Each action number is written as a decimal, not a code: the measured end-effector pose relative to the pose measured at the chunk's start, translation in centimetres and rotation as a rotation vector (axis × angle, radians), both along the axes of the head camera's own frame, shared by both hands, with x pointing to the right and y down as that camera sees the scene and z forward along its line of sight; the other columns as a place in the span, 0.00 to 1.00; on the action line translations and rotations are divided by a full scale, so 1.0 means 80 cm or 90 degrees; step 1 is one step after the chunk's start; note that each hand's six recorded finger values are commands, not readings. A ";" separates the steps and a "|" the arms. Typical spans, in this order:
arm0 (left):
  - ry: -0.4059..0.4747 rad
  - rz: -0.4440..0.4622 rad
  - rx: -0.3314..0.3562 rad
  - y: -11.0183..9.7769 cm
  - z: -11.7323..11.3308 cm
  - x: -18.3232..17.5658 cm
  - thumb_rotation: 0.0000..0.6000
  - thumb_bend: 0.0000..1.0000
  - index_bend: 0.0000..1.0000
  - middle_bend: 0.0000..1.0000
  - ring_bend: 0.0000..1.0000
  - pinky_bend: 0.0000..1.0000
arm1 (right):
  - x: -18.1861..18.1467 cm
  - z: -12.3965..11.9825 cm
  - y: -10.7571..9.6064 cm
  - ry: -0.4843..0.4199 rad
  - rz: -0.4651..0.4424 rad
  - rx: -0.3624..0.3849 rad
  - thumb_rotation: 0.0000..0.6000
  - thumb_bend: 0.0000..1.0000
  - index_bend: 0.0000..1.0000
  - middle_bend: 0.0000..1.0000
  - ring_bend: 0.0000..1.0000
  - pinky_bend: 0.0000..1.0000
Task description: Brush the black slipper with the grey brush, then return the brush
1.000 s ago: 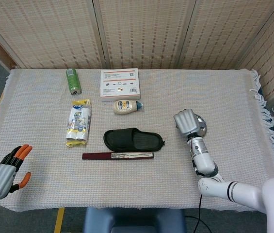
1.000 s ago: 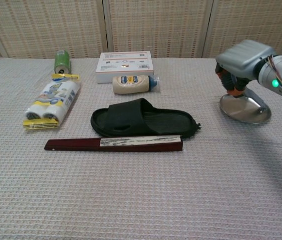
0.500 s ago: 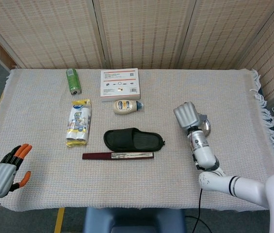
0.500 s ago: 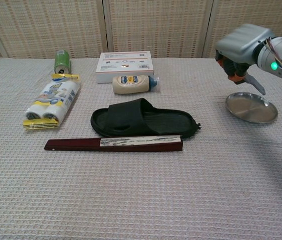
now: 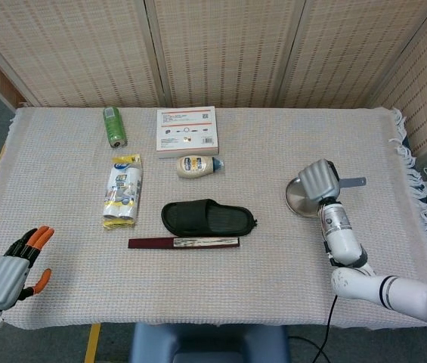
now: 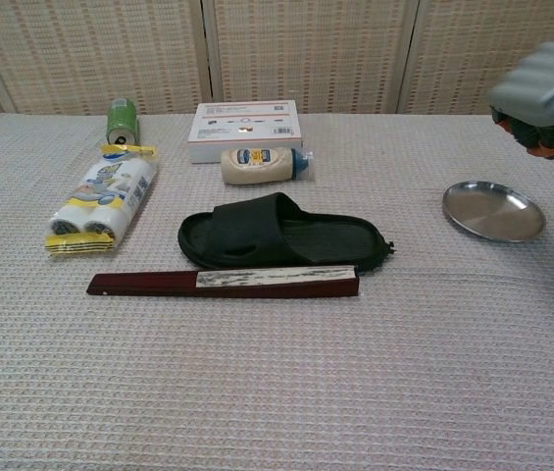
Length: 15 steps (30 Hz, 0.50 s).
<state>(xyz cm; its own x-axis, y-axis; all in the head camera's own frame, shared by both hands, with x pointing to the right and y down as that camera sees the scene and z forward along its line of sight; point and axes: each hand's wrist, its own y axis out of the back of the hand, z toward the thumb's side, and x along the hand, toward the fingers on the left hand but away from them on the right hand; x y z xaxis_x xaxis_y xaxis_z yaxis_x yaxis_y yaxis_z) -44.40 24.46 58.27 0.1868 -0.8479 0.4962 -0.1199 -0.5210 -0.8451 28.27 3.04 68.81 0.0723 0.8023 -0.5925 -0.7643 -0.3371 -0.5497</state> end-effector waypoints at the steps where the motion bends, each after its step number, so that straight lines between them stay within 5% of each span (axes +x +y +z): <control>1: 0.000 0.000 -0.001 0.000 0.001 0.000 1.00 0.47 0.00 0.00 0.00 0.17 | 0.005 0.007 0.002 -0.003 0.008 -0.003 1.00 0.29 0.95 0.62 0.53 0.80; 9: -0.005 -0.004 -0.009 -0.001 0.006 -0.002 1.00 0.47 0.00 0.00 0.00 0.17 | 0.010 0.049 0.018 -0.022 0.024 -0.023 1.00 0.29 0.92 0.62 0.53 0.80; 15: -0.007 -0.005 -0.014 -0.002 0.008 -0.003 1.00 0.47 0.00 0.00 0.00 0.17 | -0.002 0.079 0.027 -0.021 0.001 -0.023 1.00 0.29 0.79 0.61 0.51 0.80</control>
